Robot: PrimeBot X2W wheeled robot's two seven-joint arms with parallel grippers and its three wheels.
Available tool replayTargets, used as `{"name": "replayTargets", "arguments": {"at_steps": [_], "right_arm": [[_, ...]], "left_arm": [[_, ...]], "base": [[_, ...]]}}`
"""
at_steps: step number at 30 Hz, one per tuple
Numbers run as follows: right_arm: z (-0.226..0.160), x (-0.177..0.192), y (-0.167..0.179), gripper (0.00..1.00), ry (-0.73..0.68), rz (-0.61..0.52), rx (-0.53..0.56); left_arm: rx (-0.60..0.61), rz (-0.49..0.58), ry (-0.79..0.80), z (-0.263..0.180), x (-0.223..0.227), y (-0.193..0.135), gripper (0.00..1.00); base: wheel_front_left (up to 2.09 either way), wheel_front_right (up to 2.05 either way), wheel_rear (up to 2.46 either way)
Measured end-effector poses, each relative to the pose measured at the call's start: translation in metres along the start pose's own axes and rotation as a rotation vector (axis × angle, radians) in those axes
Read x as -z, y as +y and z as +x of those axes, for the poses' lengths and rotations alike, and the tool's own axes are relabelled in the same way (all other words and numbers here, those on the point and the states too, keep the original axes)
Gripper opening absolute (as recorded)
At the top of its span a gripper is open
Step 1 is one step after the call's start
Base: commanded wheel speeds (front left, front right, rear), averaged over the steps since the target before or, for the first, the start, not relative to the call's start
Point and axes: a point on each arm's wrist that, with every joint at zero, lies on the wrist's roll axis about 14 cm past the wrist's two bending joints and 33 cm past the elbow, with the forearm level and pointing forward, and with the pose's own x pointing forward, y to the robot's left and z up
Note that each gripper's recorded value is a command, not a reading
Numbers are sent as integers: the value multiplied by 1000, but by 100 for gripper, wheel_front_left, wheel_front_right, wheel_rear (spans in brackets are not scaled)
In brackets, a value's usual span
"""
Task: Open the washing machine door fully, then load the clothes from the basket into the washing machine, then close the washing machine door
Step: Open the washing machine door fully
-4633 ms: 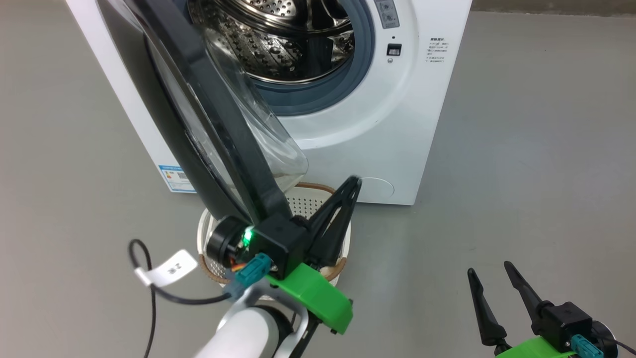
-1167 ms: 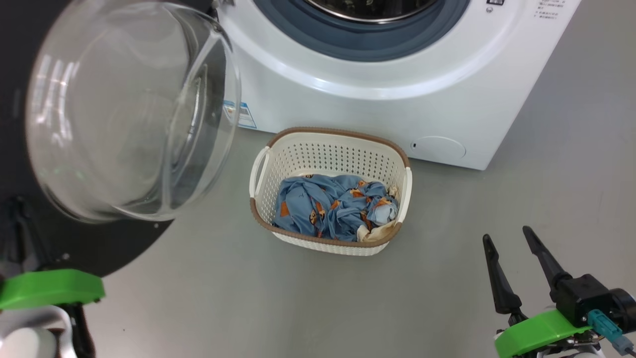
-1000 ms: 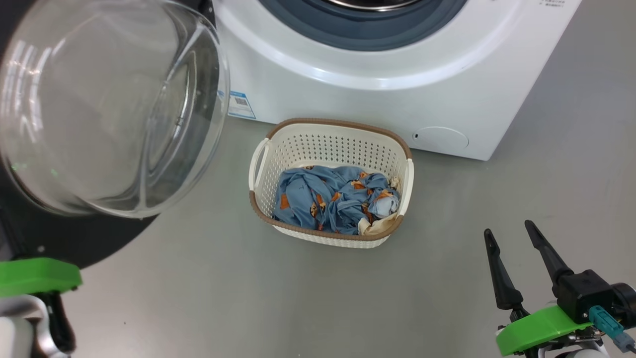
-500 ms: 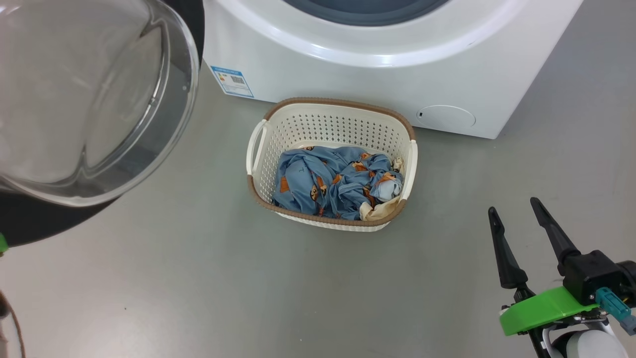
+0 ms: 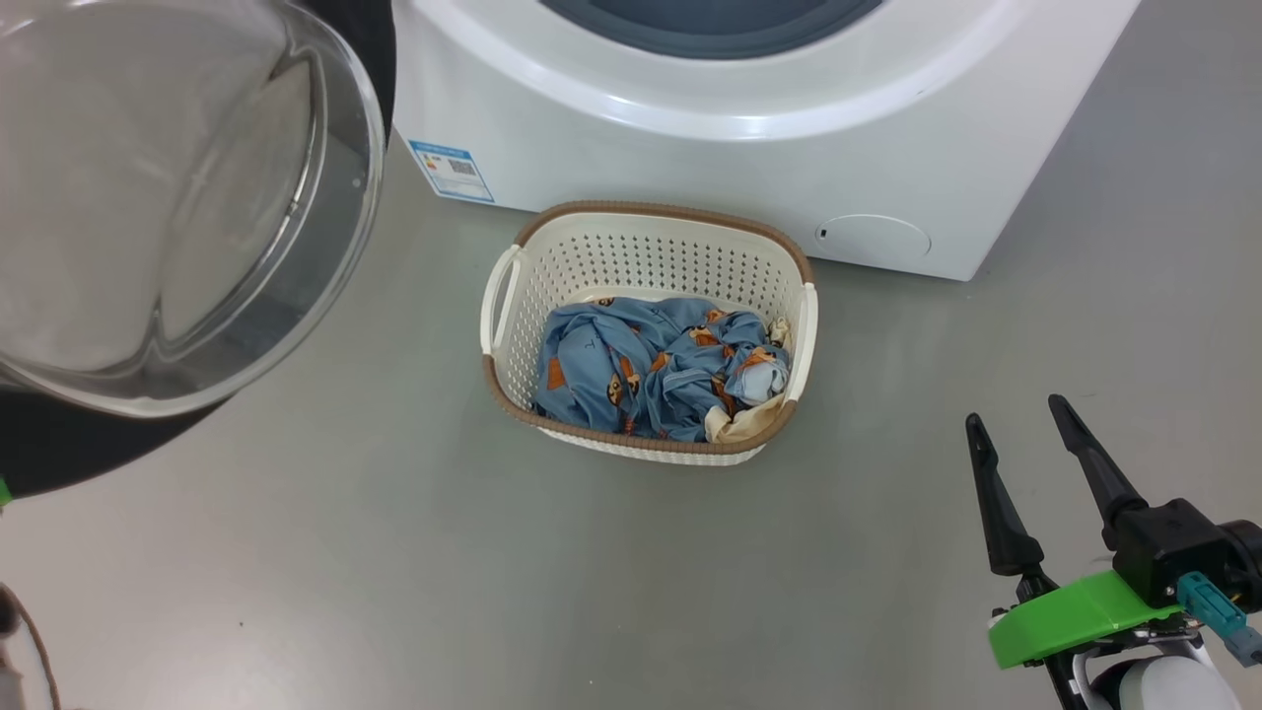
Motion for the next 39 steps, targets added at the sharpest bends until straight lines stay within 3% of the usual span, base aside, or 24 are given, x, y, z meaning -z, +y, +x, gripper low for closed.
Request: {"name": "replayTargets", "arguments": {"at_steps": [12,22,24,25,26,27,39], "right_arm": [[-11,-22,-2,100,-53,-15,18],[-37,-31,-3,100,-60,-19,39],[-41,-33,-3,100,-64,-7,43],[-42,-35,-3,100,-66,-5,44],[-44,-36,-3,100,-70,-7,45],[-46,-38,-3,100,-72,-8,47],[-75,-47,-12,100,-89,-5,94]], "left_arm": [[52,-10,-29,-57,2,-10,0],[241,-25,39,-121,19,-54,0],[282,-38,56,-131,22,-65,35],[304,-46,66,-136,23,-71,47],[320,-53,72,-140,24,-75,67],[335,-57,83,-144,26,-80,98],[545,-64,152,-176,36,-141,100]], "base": [[0,0,0],[0,0,0],[0,0,0],[0,0,0],[0,0,0],[0,0,0],[0,0,0]]}}
